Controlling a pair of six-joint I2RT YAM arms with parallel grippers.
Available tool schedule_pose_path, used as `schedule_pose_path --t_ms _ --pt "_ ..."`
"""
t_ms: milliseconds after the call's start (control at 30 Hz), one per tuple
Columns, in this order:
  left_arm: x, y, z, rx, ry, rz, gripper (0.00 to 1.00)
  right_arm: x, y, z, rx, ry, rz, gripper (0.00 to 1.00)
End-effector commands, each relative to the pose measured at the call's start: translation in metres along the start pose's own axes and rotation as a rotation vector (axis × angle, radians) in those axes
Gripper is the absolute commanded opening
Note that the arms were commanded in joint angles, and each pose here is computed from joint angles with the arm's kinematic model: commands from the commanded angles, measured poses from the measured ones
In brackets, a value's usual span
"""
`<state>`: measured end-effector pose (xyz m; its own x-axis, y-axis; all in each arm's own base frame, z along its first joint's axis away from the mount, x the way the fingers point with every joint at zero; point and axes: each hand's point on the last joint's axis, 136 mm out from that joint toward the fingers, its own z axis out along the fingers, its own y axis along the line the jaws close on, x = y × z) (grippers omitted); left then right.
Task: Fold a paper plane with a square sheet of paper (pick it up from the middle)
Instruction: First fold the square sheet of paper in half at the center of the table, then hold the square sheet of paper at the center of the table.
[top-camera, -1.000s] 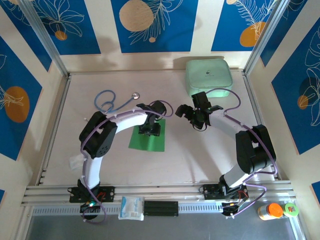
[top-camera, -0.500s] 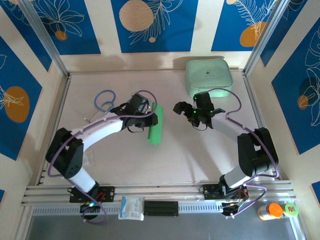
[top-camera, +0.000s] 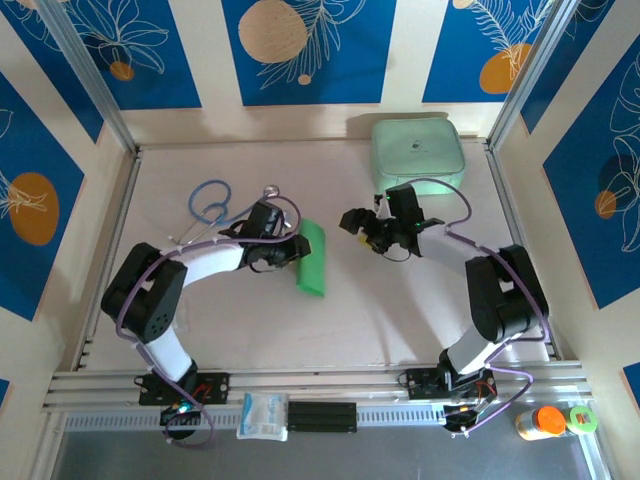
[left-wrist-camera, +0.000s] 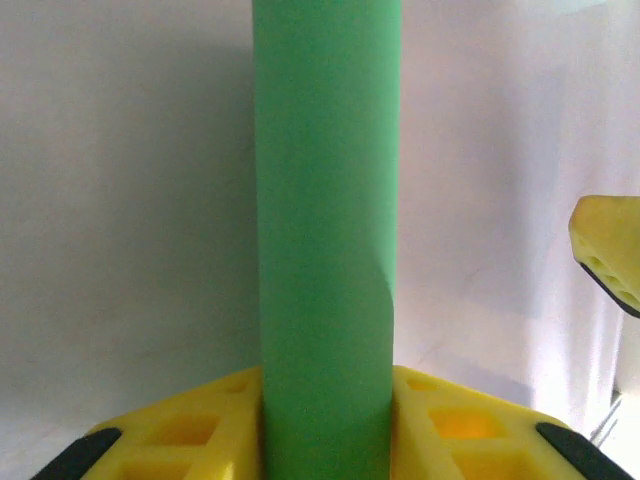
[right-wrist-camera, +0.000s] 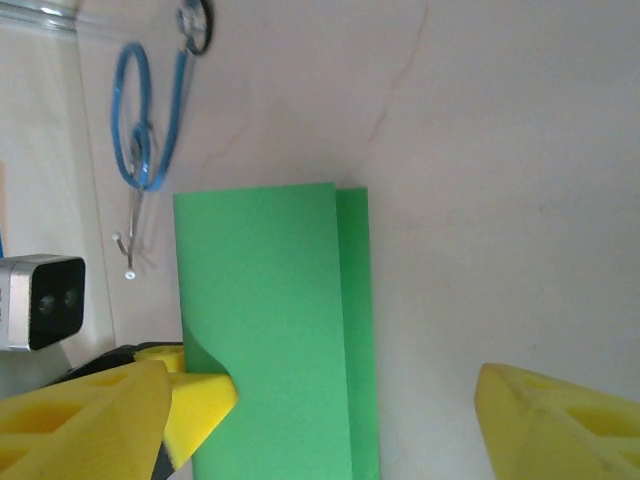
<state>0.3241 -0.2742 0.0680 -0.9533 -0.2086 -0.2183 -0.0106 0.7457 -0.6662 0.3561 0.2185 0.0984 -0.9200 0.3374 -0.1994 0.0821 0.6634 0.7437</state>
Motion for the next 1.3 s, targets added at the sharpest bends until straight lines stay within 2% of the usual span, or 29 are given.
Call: schedule_pose_path --t_ms 0,200,267,400,667,967,1133,1267 --pt "0.0 0.014 0.005 -0.026 -0.011 0.021 0.32 0.019 0.006 0.015 0.014 0.104 -0.028 0.71" --pt "0.007 0.033 0.007 -0.108 0.014 0.047 0.3 0.044 0.011 0.044 0.037 0.213 -0.039 0.41" --pt "0.008 0.035 0.008 -0.112 0.019 0.049 0.3 0.051 0.014 0.051 0.041 0.241 -0.052 0.33" --pt "0.01 0.038 0.011 -0.122 0.033 0.041 0.3 0.064 0.014 0.066 0.083 0.291 -0.064 0.23" --pt "0.011 0.044 0.014 -0.144 0.039 0.017 0.3 0.074 -0.001 0.081 0.156 0.337 -0.057 0.16" --pt "0.02 0.065 0.017 -0.23 0.068 -0.032 0.31 0.075 -0.013 0.085 0.207 0.363 -0.04 0.16" --pt "0.026 0.079 0.018 -0.295 0.089 -0.041 0.32 0.055 0.013 0.064 0.109 0.266 -0.057 0.2" --pt "0.032 0.088 0.021 -0.329 0.115 -0.047 0.32 0.034 0.017 0.044 0.105 0.156 -0.064 0.24"
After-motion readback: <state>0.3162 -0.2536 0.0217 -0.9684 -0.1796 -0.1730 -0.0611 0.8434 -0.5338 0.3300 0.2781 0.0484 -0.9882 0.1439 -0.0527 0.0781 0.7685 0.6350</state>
